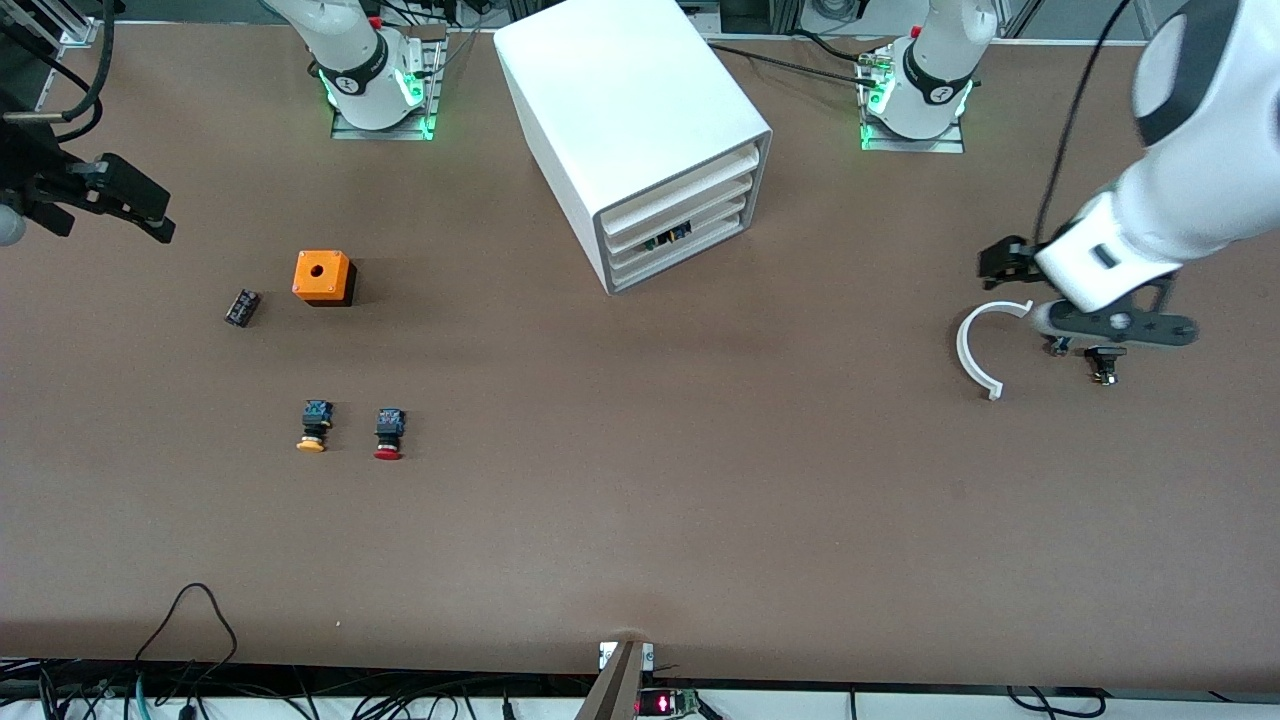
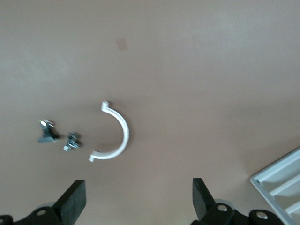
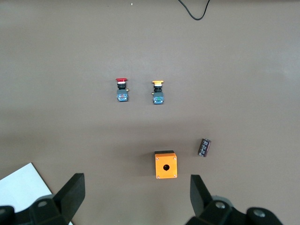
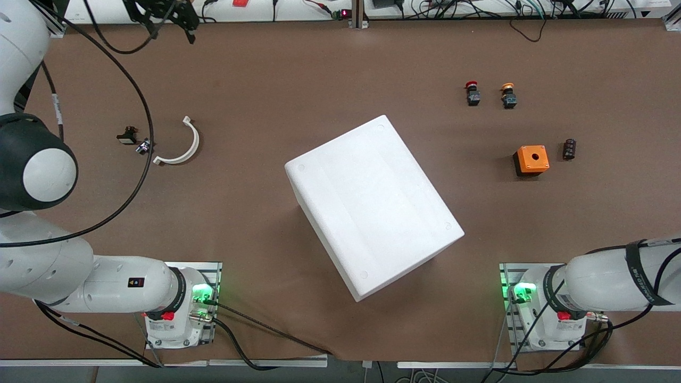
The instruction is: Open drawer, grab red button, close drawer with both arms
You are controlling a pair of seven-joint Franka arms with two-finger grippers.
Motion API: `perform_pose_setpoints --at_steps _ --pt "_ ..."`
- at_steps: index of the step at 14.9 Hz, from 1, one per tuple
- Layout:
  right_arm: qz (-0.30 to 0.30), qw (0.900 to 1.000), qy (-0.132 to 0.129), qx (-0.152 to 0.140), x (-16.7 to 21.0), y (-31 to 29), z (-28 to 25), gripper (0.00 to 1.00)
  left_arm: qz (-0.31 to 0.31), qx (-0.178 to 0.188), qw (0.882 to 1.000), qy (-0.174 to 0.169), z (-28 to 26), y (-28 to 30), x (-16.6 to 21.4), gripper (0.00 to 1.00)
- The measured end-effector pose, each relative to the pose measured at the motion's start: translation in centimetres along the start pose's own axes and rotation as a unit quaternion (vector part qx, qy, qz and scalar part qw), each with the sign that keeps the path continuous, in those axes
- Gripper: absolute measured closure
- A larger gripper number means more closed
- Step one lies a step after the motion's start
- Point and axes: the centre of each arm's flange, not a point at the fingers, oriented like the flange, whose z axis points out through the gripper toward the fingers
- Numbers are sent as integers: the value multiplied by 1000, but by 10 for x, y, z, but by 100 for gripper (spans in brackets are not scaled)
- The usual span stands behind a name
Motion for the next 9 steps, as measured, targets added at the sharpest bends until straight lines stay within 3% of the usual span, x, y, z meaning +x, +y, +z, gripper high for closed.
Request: perform_pose_setpoints --at_steps 4,9 --pt "1 1000 1 4 -2 0 -3 0 -19 8 999 45 -32 -19 -31 0" --pt "2 1000 0 8 -2 1 -2 0 -51 -4 998 48 -30 -34 -43 0"
